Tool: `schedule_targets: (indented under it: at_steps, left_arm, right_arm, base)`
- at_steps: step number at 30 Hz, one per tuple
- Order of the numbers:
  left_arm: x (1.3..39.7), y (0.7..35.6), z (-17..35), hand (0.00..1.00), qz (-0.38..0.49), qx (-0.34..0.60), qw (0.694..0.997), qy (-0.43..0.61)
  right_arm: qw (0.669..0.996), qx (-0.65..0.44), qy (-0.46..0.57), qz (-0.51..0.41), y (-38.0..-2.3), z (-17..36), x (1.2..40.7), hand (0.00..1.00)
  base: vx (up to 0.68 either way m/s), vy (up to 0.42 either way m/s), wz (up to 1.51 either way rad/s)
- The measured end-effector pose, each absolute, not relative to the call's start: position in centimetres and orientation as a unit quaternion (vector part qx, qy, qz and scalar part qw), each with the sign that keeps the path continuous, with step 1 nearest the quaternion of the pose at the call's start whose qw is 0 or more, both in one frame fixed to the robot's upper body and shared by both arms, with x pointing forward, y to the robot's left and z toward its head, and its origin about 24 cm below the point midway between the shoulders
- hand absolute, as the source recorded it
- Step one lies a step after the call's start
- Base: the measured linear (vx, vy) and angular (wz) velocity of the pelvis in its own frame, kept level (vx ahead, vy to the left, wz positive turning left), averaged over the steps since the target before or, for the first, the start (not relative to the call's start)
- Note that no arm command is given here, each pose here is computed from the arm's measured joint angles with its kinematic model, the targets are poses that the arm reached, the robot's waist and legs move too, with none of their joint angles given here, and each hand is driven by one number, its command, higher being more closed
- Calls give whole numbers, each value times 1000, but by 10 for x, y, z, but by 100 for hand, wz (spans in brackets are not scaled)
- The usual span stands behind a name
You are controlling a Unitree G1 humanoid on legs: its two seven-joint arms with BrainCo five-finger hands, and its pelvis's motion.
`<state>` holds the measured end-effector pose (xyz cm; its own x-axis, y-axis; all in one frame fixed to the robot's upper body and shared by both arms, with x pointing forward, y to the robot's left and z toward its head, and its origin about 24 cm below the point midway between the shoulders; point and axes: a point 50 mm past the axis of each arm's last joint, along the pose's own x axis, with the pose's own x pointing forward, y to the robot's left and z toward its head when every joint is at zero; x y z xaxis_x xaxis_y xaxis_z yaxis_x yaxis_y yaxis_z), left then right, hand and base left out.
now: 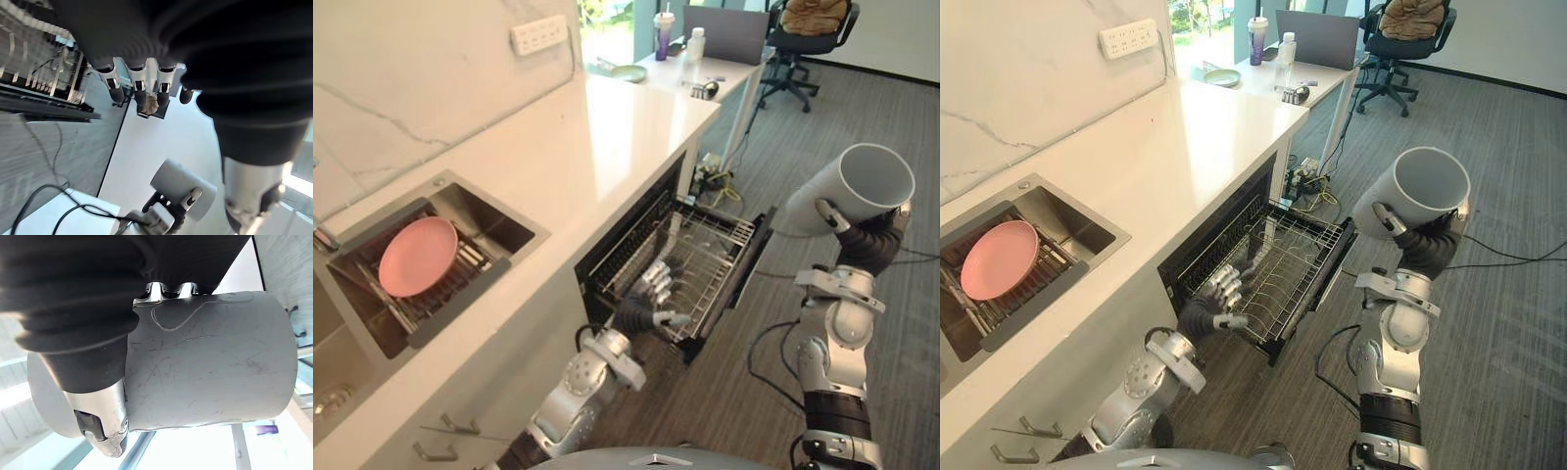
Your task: Walk over to the sink, pick up the cup, carry it to the dishwasher, place the cup inside the dishwasher, then close the dishwasher door
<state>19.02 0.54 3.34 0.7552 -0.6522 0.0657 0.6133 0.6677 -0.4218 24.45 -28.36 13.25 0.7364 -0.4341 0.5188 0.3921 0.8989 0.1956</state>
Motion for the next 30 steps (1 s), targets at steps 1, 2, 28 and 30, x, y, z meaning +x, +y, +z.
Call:
schedule_targets:
  at_steps: [1, 2, 28, 30]
  left_arm:
    - [183, 6, 22, 0, -350, -209, 910, 77]
    - [180, 7, 14, 0, -344, -205, 911, 96]
    - [70, 221, -156, 0, 130, 89, 818, 552]
    - [68, 218, -156, 0, 131, 79, 819, 553]
  right_arm:
    - [934, 23, -276, -227, -288, 128, 243, 100]
    - [935, 18, -270, -229, -289, 125, 242, 100]
    - [943, -228, -42, -239, -277, 69, 301, 100]
    - [938, -233, -37, -253, -288, 72, 302, 100]
  base:
    - [20, -18, 13]
    - [19, -17, 17]
    - [14, -13, 17]
    - [-27, -11, 28]
